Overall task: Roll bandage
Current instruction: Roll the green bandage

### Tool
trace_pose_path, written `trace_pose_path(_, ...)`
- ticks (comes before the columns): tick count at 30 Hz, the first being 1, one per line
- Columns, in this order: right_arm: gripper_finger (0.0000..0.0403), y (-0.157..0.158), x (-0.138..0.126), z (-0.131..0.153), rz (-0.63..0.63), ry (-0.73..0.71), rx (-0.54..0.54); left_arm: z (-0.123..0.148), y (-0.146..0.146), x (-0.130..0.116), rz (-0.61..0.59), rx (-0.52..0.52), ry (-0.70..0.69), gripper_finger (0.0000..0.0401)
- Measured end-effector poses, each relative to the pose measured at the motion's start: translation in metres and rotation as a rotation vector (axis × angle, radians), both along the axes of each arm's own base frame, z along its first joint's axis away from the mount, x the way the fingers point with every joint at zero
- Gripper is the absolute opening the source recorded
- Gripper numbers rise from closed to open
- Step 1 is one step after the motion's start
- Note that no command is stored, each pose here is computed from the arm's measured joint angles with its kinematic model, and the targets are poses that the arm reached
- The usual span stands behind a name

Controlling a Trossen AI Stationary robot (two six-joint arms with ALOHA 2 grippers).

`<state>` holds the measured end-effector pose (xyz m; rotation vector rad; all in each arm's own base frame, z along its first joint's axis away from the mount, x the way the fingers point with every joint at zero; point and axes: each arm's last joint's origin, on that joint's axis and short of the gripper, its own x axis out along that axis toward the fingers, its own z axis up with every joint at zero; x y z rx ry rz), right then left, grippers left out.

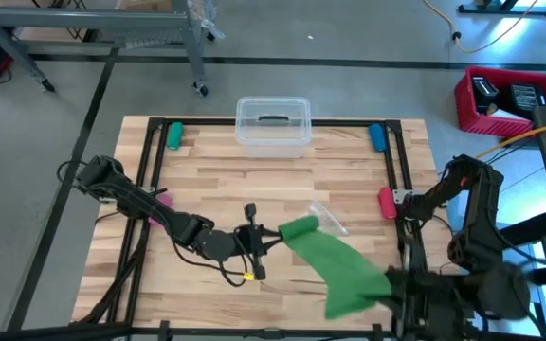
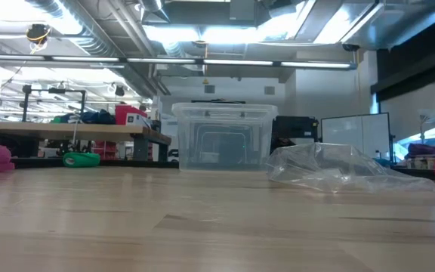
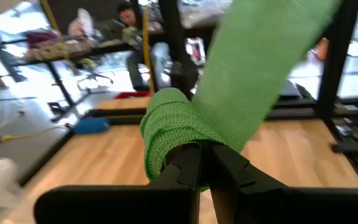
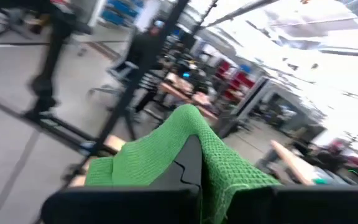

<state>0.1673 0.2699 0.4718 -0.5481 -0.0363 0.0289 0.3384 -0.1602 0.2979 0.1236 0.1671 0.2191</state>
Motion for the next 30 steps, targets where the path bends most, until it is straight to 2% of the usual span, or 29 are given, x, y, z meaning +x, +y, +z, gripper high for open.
trace_pose_path(8, 0.0003, -0.033, 0.020, 0.031, -0.121, -0.043, 0.002, -0.027, -0.018, 0.012, -0.098, -0.058, 0.030, 0.0011)
trace_pose_path(14, 0.0002, -0.082, 0.022, 0.046, -0.231, -0.029, -0.003, -0.031, -0.039, 0.010, -0.241, -0.106, -0.023, 0.0011)
trace_pose_path(16, 0.0002, -0.104, 0.016, 0.049, -0.247, -0.006, 0.024, -0.030, -0.049, 0.005, -0.274, -0.113, -0.033, 0.0011)
trace_pose_path(19, 0.0002, -0.136, 0.007, 0.053, -0.243, 0.010, 0.133, -0.023, -0.065, -0.004, -0.324, -0.114, -0.092, 0.0011)
trace_pose_path(22, 0.0001, -0.158, 0.013, 0.045, -0.251, 0.030, 0.174, -0.016, -0.073, -0.008, -0.351, -0.112, -0.127, 0.0011)
trace_pose_path(26, 0.0002, -0.174, 0.033, 0.023, -0.240, 0.100, 0.194, -0.004, -0.077, -0.006, -0.412, -0.138, -0.131, 0.0011)
trace_pose_path(30, 0.0002, -0.192, 0.040, 0.008, -0.239, 0.136, 0.247, 0.005, -0.081, -0.005, -0.451, -0.145, -0.111, 0.0011)
